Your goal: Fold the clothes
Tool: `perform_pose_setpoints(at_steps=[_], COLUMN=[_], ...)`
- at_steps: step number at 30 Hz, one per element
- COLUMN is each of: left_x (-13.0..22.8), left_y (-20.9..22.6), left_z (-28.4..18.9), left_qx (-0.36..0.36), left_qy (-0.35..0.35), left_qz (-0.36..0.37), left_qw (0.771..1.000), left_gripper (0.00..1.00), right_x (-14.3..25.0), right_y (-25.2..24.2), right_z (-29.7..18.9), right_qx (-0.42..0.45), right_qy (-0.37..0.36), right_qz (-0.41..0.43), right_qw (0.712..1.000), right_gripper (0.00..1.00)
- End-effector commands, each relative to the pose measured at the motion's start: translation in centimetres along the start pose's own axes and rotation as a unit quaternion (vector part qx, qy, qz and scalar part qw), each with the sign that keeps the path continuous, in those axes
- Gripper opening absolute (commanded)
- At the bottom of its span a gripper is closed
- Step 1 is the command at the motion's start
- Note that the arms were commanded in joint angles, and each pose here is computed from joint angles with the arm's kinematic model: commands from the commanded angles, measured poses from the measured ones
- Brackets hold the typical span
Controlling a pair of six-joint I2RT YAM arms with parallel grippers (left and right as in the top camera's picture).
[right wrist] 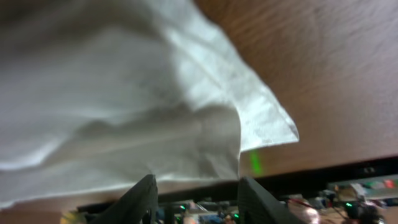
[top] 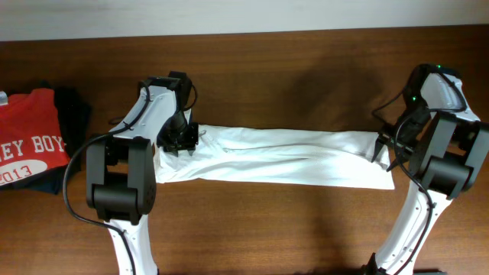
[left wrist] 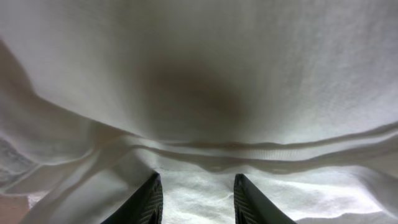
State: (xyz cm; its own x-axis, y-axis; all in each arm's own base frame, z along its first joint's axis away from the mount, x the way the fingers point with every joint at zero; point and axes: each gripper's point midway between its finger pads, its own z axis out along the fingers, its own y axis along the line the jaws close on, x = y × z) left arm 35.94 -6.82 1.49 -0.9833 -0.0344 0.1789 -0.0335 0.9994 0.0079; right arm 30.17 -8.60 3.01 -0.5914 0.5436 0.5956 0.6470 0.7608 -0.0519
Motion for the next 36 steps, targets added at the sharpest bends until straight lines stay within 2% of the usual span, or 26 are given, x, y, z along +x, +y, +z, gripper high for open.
perform_pose_setpoints(at_steps=[1,6,7,10,11,20,25,31,33,36], left_x=[0.0,-0.2,-0.2,-0.3,-0.3,-0.3,0.1,0.3,0.4,0.4], left_y=[0.3,0.3,0.3,0.3,0.3,0.3,0.8,1.3,1.4,1.5], left_z=[-0.5,-0.5,-0.5,-0.5,-0.5,-0.5,-0.5,-0.5,-0.5,-0.5], left_qx=[-0.004,-0.003,-0.003,-0.002,-0.002,-0.003,-0.014,-0.018,-0.018,-0.017], left_qy=[-0.008,-0.011,-0.012,-0.013,-0.013,-0.013,-0.006,0.0,0.002,0.002], left_qz=[-0.003,-0.003,-0.003,-0.003,-0.003,-0.003,-0.004,-0.009,-0.01,-0.012], left_qw=[1.0,1.0,1.0,1.0,1.0,1.0,1.0,1.0,1.0,1.0], left_gripper=[0.37,0.39,0.39,0.4,0.4,0.41,0.41,0.41,0.41,0.41], right_x=[0.1,0.0,-0.1,-0.1,-0.1,-0.4,-3.5,-5.4,-4.8,-3.4], right_y=[0.7,1.1,1.0,1.1,1.0,-1.6,-4.6,-4.1,-3.6,-2.0], right_z=[-0.6,-0.3,-0.3,-0.3,-0.3,-0.4,-1.9,-3.6,-3.3,-3.0], right_qx=[-0.015,-0.015,-0.015,-0.015,-0.015,0.055,0.104,0.09,0.077,0.035], right_qy=[-0.02,-0.023,-0.023,-0.024,-0.024,-0.041,-0.112,-0.158,-0.143,-0.108], right_qz=[0.046,0.054,0.059,0.058,0.058,0.063,0.079,0.057,0.05,-0.019], right_qw=[0.999,0.998,0.998,0.998,0.998,0.996,0.985,0.982,0.986,0.993], right_gripper=[0.45,0.42,0.38,0.09,0.05,0.04,0.04,0.04,0.04,0.04])
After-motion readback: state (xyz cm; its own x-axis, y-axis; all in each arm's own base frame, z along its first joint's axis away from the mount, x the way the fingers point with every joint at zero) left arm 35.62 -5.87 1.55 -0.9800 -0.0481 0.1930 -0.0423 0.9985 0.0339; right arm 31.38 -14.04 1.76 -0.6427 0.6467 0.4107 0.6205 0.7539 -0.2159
